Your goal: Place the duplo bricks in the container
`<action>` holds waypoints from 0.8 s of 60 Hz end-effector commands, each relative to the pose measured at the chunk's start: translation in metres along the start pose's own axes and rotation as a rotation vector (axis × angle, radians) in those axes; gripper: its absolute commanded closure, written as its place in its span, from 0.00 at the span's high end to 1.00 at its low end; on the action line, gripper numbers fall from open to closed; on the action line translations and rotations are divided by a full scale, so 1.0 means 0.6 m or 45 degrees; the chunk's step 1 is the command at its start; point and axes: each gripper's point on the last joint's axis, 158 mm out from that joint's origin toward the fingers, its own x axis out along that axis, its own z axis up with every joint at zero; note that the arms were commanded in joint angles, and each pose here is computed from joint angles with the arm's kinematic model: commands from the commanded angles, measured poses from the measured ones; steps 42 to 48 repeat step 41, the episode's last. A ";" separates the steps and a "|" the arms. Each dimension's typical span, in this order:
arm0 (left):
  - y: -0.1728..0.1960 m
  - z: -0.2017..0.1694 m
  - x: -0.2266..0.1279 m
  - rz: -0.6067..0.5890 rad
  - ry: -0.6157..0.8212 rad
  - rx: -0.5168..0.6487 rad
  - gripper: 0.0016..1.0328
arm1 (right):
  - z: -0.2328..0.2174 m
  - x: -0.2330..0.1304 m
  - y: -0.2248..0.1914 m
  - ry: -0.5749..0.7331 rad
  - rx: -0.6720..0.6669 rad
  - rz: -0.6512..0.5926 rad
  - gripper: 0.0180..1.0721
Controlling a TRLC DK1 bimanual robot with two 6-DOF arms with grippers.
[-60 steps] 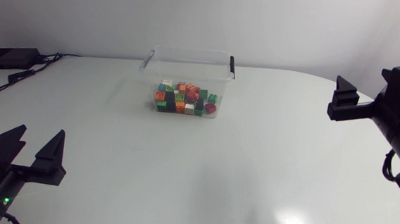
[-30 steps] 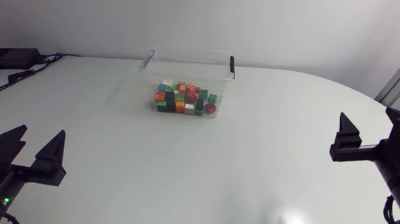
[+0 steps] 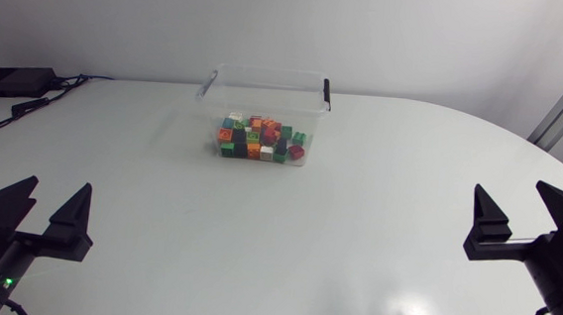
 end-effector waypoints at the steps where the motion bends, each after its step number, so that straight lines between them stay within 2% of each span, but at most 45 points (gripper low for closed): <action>1: 0.000 -0.012 0.002 -0.002 0.017 -0.048 0.96 | -0.027 -0.005 0.005 0.026 0.074 0.010 0.96; 24: -0.001 -0.013 0.002 -0.009 0.020 -0.089 0.96 | -0.066 -0.024 0.022 0.012 0.264 0.065 0.96; 48: -0.001 -0.013 0.002 -0.009 0.020 -0.090 0.96 | -0.067 -0.024 0.022 0.012 0.267 0.066 0.96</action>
